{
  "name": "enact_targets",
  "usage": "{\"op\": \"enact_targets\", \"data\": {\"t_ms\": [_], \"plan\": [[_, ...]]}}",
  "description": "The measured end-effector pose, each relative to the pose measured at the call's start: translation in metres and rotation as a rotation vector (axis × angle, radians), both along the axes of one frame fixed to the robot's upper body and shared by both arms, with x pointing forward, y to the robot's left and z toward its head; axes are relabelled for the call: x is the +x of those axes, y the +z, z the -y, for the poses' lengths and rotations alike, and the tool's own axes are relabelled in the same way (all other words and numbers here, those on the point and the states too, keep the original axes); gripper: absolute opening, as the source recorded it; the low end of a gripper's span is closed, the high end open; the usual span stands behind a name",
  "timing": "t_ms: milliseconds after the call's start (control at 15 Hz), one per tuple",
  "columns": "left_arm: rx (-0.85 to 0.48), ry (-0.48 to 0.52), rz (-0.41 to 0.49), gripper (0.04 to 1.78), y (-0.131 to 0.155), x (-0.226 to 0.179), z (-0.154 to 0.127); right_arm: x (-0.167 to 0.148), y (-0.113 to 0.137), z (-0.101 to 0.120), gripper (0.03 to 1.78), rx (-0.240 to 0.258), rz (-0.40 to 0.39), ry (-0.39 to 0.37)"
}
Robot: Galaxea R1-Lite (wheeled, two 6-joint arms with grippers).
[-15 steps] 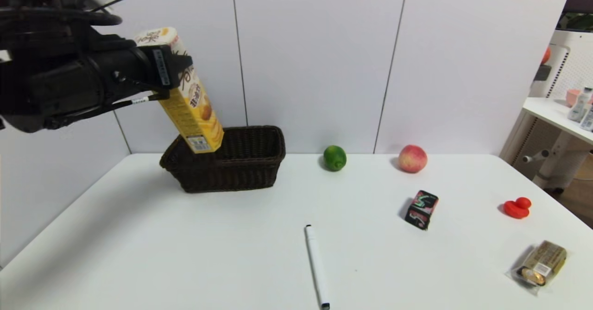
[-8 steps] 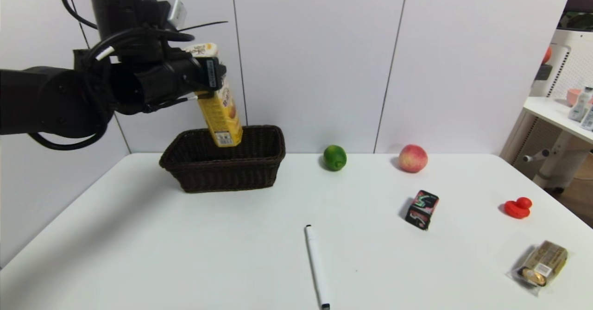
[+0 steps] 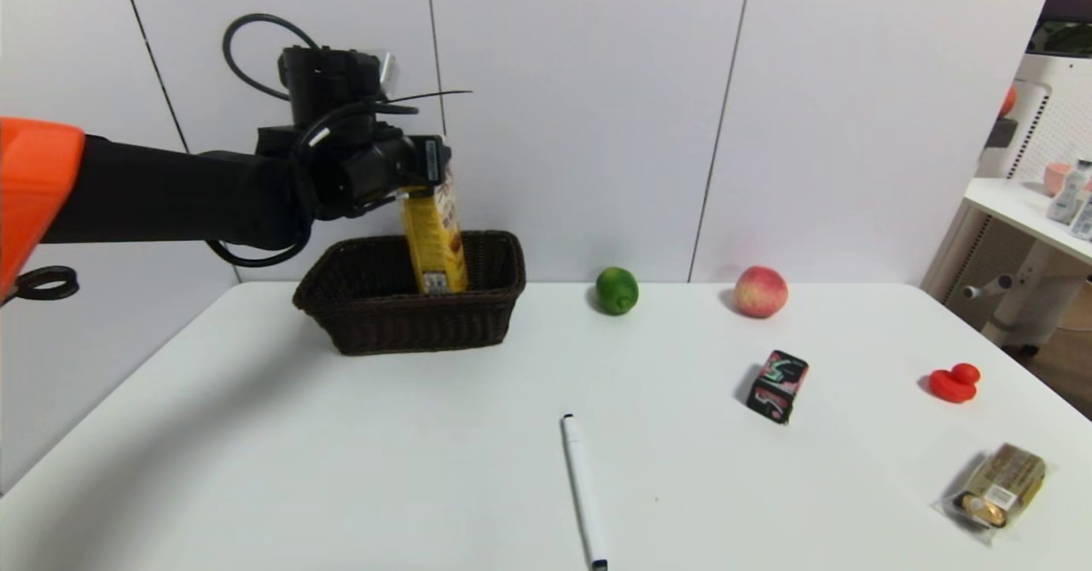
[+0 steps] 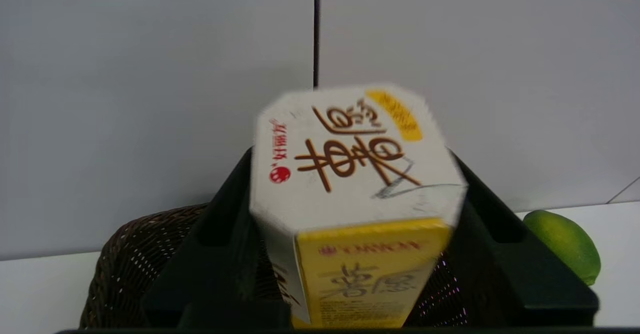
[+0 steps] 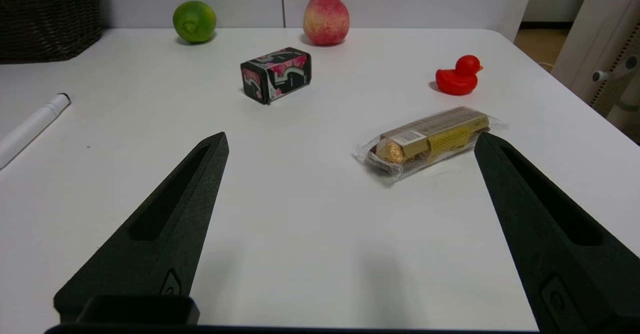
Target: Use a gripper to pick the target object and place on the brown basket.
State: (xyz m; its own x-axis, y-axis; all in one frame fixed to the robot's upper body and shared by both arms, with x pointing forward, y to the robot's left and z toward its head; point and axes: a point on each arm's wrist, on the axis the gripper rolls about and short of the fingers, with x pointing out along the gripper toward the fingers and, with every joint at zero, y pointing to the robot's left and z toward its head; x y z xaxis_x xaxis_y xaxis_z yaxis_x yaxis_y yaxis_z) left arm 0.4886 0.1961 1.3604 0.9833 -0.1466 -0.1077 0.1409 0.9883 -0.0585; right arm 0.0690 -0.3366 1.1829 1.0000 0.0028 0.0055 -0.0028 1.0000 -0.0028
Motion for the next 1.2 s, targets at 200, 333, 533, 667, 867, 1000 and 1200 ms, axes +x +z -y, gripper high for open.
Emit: {"op": "enact_targets", "data": {"t_ms": [200,333,533,667,867,1000,1200], "plan": [[0.016,0.000,-0.047,1.33,-0.017,0.012,0.003,0.000,0.000,0.000,1.70,0.000,0.000,0.000],[0.035,0.000,-0.092,1.41,-0.024,0.013,0.003,0.000,0.000,0.000,1.70,0.000,0.000,0.000],[0.047,-0.001,-0.119,1.49,-0.022,0.010,0.001,0.000,0.000,0.000,1.70,0.000,0.000,0.000],[0.053,-0.005,-0.106,1.54,-0.010,0.002,-0.001,0.000,0.000,0.000,1.70,0.000,0.000,0.000],[0.072,-0.005,-0.109,1.59,0.017,-0.022,-0.011,0.000,0.000,0.000,1.70,0.000,0.000,0.000],[0.086,-0.005,-0.113,1.62,0.039,-0.049,-0.021,0.000,0.000,0.000,1.70,0.000,0.000,0.000],[0.101,-0.006,-0.105,1.65,0.064,-0.100,-0.040,0.000,0.000,0.000,1.70,0.000,0.000,0.000]]}}
